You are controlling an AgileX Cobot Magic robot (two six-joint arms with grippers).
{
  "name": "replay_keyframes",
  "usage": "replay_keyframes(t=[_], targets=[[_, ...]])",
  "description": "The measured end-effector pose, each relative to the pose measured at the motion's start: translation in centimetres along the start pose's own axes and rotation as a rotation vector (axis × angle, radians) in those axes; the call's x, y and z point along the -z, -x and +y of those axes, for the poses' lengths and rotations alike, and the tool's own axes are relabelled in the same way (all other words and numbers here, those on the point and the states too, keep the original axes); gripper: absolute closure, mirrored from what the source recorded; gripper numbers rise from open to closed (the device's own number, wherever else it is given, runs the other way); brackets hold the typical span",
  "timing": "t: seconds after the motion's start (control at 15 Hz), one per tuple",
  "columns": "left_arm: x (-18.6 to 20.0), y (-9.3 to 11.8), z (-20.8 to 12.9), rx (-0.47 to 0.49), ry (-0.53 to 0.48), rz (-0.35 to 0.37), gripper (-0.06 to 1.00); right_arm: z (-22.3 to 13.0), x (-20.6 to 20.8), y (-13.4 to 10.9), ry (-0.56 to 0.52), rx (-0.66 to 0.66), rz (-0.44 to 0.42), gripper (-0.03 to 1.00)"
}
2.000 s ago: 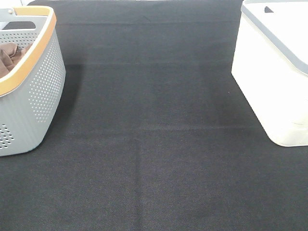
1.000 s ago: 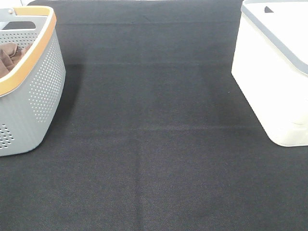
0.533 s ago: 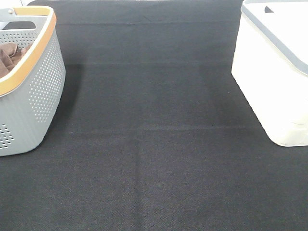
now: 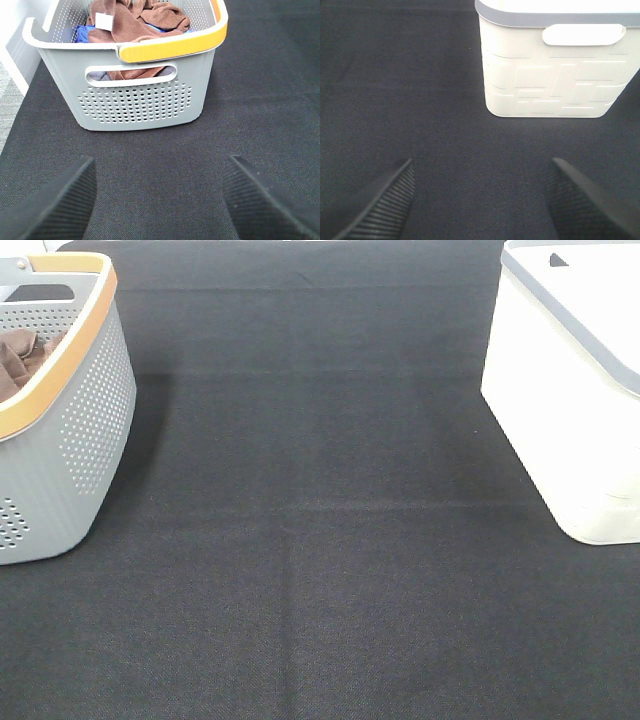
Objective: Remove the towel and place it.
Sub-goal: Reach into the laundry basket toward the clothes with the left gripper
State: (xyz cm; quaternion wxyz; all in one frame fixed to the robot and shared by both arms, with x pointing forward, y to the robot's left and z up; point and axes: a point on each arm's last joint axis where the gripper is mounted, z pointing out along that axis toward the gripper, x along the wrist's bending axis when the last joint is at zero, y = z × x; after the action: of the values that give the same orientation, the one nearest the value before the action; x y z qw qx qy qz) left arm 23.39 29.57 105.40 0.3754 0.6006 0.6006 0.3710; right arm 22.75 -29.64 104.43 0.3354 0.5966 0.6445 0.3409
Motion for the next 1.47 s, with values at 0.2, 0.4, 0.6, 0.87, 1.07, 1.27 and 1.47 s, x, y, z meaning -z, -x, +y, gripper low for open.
replay_keyframes(t=[0.2, 0.4, 0.6, 0.87, 1.07, 1.27, 1.47], targets=[[0.0, -0.6, 2.0, -0.033, 0.124, 0.069, 0.26, 0.0, 0.0, 0.0, 0.000, 0.000, -0.001, 0.27], [-2.0, -1.8, 5.1, -0.045, 0.218, 0.177, 0.26, 0.0, 0.0, 0.0, 0.000, 0.000, -0.001, 0.27], [-4.7, -2.3, 6.7, -0.042, 0.152, 0.212, 0.26, 0.0, 0.0, 0.0, 0.000, 0.000, -0.001, 0.27], [-13.3, -3.1, 10.3, 0.024, -0.135, 0.226, 0.26, 0.0, 0.0, 0.0, 0.000, -0.001, -0.001, 0.27], [-19.7, -3.5, 12.9, 0.110, -0.257, 0.237, 0.26, 0.0, 0.0, 0.0, 0.000, -0.001, -0.001, 0.27], [-26.3, -4.1, 15.2, 0.137, -0.359, 0.261, 0.26, 0.0, 0.0, 0.0, 0.000, -0.002, -0.001, 0.27], [-30.7, -4.6, 16.7, 0.144, -0.428, 0.288, 0.26, 0.0, 0.0, 0.0, 0.000, -0.002, -0.001, 0.27]])
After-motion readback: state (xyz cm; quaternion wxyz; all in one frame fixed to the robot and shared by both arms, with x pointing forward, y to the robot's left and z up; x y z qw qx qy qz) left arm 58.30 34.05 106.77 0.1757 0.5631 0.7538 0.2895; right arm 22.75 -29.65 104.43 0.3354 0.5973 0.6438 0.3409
